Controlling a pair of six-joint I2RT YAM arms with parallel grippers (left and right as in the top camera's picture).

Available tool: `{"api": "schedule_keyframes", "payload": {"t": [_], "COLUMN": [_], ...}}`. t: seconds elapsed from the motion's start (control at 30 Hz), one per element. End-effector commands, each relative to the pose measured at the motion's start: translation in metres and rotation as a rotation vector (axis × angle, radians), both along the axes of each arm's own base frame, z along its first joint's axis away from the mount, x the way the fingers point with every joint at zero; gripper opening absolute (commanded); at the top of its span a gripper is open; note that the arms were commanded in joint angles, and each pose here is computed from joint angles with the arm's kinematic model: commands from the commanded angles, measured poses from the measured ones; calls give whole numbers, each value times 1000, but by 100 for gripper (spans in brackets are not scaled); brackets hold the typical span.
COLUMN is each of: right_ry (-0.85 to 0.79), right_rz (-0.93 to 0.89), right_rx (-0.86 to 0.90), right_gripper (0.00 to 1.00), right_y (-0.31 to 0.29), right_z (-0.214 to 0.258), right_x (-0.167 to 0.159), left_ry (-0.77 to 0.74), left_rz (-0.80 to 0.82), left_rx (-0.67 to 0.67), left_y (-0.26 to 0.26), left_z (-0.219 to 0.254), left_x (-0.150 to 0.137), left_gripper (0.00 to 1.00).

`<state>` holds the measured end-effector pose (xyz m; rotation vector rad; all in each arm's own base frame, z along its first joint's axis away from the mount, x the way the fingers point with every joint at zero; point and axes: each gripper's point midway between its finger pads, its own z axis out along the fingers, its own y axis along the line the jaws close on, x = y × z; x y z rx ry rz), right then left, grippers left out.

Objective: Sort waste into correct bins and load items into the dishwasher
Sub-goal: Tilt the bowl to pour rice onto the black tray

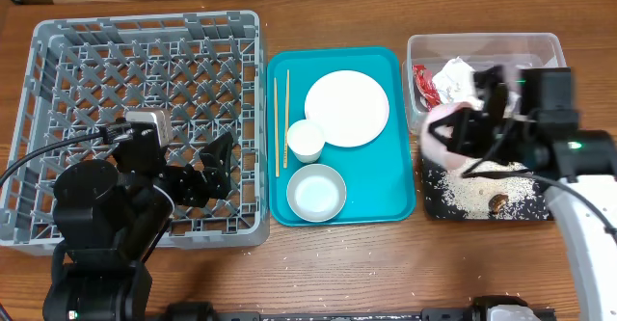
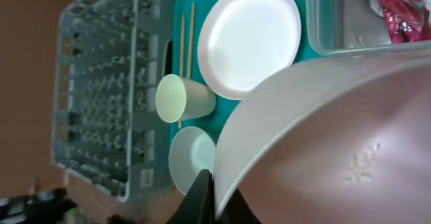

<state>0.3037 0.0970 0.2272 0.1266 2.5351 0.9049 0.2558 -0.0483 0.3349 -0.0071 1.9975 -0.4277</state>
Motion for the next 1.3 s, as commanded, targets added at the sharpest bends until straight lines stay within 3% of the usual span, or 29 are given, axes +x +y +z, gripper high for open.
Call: {"api": "schedule_keyframes", "payload": {"t": [0.0,0.2,0.5,0.83,1.27], "right_ry": [-206,-254,-117,46,-42], "right_rz": [211,196,-93,-200,-227], "right_rx": [171,354,852,957,919], "right_gripper": [4,4,4,4,4], "right_y": [-5,-45,-87,-90,-106], "right_z": [34,25,3,7,15], "right_x": [-13,-19,-2,-9,-11], "left_ry": [-19,-19,-19,-19,-19], "left_rz": [3,3,3,3,3], "left_rx": [-17,-17,-17,-17,-17], "left_y": [0,0,0,0,0], "left_z": [10,10,10,10,10], "left_x": [-1,-1,-1,-1,-1], "left_gripper": [100,100,100,100,100]}}
